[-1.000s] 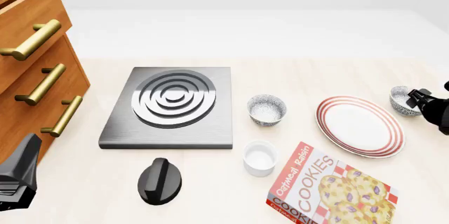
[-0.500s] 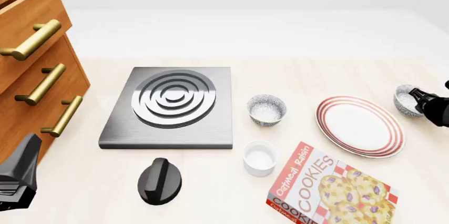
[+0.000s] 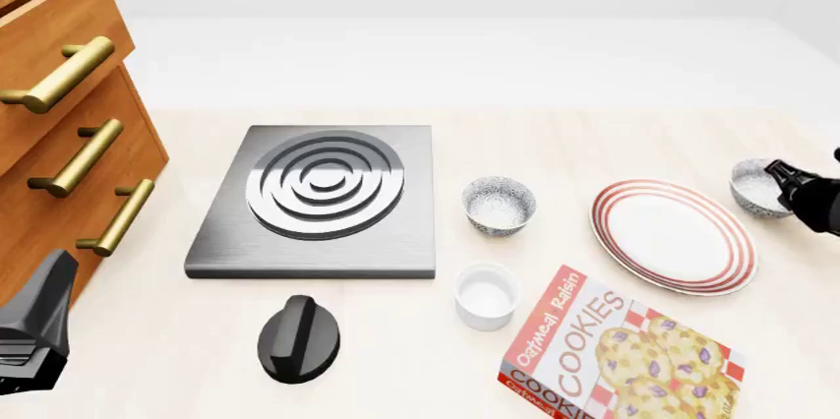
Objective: Pick the akita bowl next to the plate and place it on the plate.
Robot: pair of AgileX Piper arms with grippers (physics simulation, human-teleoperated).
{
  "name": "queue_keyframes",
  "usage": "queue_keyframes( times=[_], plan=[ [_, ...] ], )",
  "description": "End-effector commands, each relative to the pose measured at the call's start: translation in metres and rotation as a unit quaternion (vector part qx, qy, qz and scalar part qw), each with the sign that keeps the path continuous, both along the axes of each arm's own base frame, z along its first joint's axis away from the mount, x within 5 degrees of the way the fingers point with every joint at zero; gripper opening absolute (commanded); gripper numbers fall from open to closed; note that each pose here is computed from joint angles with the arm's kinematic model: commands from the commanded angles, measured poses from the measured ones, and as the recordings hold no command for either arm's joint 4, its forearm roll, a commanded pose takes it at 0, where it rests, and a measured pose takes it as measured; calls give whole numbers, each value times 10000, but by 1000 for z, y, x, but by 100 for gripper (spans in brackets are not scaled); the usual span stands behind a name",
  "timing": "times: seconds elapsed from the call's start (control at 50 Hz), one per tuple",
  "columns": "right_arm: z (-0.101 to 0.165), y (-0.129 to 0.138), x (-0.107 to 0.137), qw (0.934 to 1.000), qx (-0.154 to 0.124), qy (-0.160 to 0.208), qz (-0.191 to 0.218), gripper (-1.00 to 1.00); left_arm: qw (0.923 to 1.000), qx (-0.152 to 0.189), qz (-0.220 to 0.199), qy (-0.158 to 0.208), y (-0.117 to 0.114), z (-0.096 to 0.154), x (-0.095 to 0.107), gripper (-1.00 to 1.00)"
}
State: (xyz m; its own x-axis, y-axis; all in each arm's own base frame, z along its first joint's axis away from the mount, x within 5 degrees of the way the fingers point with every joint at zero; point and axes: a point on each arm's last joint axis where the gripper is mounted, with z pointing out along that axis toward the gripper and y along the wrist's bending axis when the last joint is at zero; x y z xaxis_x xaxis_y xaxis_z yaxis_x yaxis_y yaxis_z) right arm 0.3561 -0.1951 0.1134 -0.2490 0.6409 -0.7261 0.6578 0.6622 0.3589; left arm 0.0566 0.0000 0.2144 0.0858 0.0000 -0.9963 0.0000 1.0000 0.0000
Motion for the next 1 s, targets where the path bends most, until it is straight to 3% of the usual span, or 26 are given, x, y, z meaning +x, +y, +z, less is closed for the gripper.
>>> queue_keyframes(
  times=[0.02,1.0],
  plan=[
    [13,8,-4,9999,38,-108,-3,-100,10000,0,0,0,0,0,0,100],
    [53,41,-17,9990,84,-392,191,-100,10000,0,0,0,0,0,0,100]
  ],
)
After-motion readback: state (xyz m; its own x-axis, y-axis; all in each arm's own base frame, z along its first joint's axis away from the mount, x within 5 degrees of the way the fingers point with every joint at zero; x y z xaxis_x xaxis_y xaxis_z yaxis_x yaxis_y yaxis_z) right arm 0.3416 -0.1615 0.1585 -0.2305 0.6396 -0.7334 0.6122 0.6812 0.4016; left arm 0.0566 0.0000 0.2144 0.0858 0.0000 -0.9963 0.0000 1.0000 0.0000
